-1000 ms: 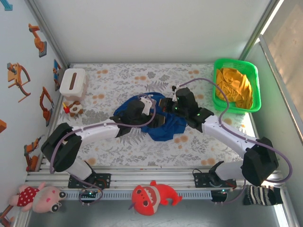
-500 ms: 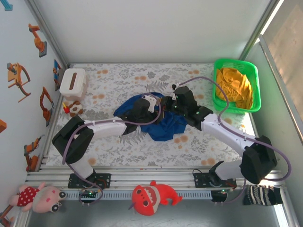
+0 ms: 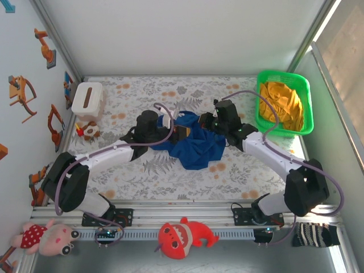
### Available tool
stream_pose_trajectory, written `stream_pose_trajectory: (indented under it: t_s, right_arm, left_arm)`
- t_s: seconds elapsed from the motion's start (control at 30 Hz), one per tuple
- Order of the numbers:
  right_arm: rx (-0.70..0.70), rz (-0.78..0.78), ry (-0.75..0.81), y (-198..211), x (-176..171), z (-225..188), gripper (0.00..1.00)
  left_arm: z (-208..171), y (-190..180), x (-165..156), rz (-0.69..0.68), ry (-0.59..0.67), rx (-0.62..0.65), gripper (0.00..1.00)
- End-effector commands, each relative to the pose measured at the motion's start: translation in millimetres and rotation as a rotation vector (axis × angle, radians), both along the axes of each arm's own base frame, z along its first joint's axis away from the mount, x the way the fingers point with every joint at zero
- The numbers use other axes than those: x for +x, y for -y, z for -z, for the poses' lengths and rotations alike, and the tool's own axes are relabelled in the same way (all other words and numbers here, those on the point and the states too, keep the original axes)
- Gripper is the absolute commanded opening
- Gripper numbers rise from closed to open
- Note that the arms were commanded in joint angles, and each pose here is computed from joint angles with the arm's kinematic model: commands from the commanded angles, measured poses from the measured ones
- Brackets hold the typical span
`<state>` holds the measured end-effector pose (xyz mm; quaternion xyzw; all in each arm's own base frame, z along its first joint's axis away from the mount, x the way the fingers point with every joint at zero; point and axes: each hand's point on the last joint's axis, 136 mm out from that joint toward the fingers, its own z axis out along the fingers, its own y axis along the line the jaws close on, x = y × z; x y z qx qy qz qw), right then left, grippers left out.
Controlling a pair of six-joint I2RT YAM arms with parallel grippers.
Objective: Fold the inside-out t-shirt
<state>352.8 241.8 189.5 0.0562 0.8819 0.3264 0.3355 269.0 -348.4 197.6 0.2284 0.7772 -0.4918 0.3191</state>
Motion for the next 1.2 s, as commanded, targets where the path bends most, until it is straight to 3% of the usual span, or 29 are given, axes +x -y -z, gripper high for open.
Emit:
stream_pose_trajectory:
  t_s: [0.0, 0.03, 0.17, 0.27, 0.57, 0.93, 1.0, 1.03, 1.1, 1.17]
  right_arm:
    - [-0.028, -0.009, 0.047, 4.1, 16.4, -10.8, 0.00]
    - [-0.032, -0.028, 0.047, 1.7, 16.1, -10.4, 0.00]
    - [-0.029, -0.035, 0.049, 3.8, 10.8, -12.9, 0.29]
    - [-0.003, -0.017, 0.057, 9.8, -1.5, -16.0, 0.36]
    - [-0.083, -0.040, 0.058, 11.1, -49.5, 7.9, 0.43]
    - [-0.139, -0.137, 0.018, -21.1, -30.7, 39.9, 0.45]
    - [-0.114, -0.166, 0.017, -31.7, -27.2, 42.0, 0.41]
    - [-0.106, -0.176, 0.016, -35.3, -26.3, 42.6, 0.33]
    - [-0.094, -0.186, 0.021, -38.8, -24.6, 39.8, 0.05]
    - [-0.073, -0.187, 0.044, -38.1, -26.3, 30.6, 0.00]
  left_arm:
    - [-10.9, -2.0, -22.1, 0.119, -0.038, -0.054, 0.00]
    - [-9.4, -3.5, -22.5, 0.116, -0.043, -0.048, 0.00]
    - [-2.2, -11.0, -15.7, 0.069, -0.059, -0.048, 0.00]
    - [-0.2, -14.1, -11.6, 0.045, -0.066, -0.062, 0.00]
    - [-3.4, -23.5, -8.3, 0.029, -0.061, -0.052, 0.00]
    - [-7.2, -25.7, -7.9, 0.031, -0.056, -0.048, 0.00]
    - [-6.2, -26.9, -7.5, 0.027, -0.059, -0.045, 0.00]
    - [-5.0, -27.6, -6.8, 0.024, -0.061, -0.043, 0.00]
    - [-0.7, -30.8, -5.4, 0.013, -0.068, -0.037, 0.00]
    - [6.7, -37.2, -2.3, -0.013, -0.077, -0.025, 0.00]
